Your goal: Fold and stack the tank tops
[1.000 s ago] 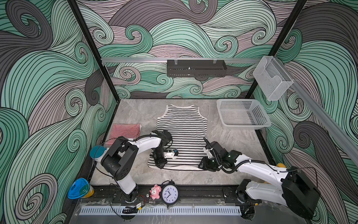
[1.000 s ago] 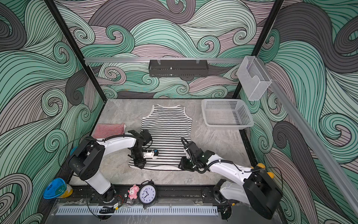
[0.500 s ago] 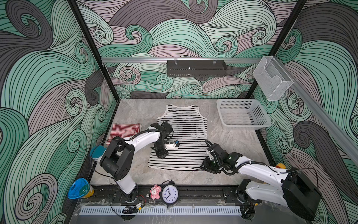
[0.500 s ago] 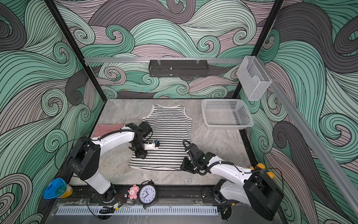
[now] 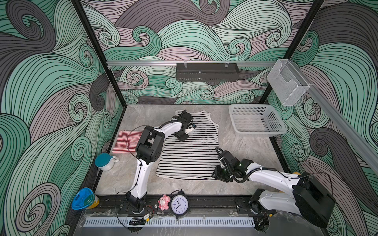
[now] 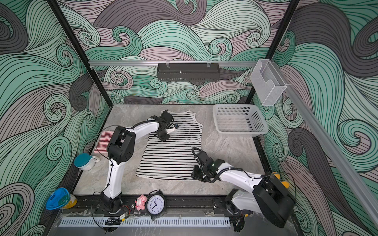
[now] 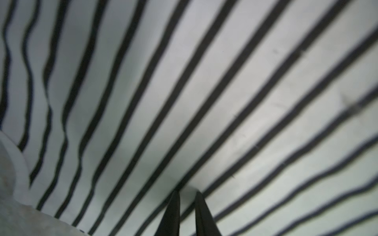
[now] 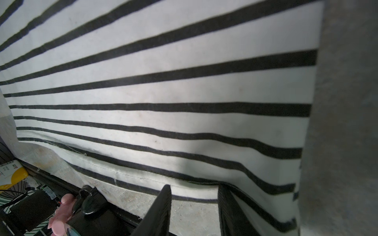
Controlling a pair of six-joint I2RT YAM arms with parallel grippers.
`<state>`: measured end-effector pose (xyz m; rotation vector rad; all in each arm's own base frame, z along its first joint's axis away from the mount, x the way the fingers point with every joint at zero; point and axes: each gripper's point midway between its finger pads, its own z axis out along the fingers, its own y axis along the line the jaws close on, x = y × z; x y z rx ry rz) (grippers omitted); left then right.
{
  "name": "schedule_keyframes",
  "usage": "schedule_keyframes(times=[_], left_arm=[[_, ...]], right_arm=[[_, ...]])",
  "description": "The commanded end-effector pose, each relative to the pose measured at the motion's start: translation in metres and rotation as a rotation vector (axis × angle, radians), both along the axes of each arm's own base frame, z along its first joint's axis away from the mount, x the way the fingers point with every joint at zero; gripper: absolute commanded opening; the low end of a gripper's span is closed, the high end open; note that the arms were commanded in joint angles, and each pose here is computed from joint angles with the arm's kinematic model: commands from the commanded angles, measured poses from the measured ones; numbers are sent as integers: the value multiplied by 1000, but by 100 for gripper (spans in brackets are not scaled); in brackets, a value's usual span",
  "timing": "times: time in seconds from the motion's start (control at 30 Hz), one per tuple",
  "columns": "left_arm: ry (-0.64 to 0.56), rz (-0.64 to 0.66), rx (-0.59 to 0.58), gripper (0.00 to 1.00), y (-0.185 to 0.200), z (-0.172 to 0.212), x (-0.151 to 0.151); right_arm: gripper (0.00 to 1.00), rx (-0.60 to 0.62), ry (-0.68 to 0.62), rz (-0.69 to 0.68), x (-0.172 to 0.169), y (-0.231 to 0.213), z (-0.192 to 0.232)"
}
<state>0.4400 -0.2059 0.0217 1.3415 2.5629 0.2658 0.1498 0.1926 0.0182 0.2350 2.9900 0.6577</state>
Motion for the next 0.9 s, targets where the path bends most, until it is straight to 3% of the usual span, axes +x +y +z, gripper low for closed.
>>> schedule_keyframes(times=[0.0, 0.27, 0.6, 0.73, 0.87], left_arm=[[-23, 68, 76, 18, 18, 0, 18], [54, 89, 96, 18, 32, -11, -7], [112, 141, 92, 19, 56, -8, -66], [130, 160, 61, 19, 56, 5, -84], [59, 171, 38, 20, 55, 28, -76]], right_arm=[[41, -132, 36, -52, -4, -34, -13], [41, -136, 59, -145, 14, -66, -5], [42, -156, 147, -227, 82, -97, -17], [43, -156, 112, -202, 118, -94, -11], [43, -168, 33, -192, 137, -93, 17]])
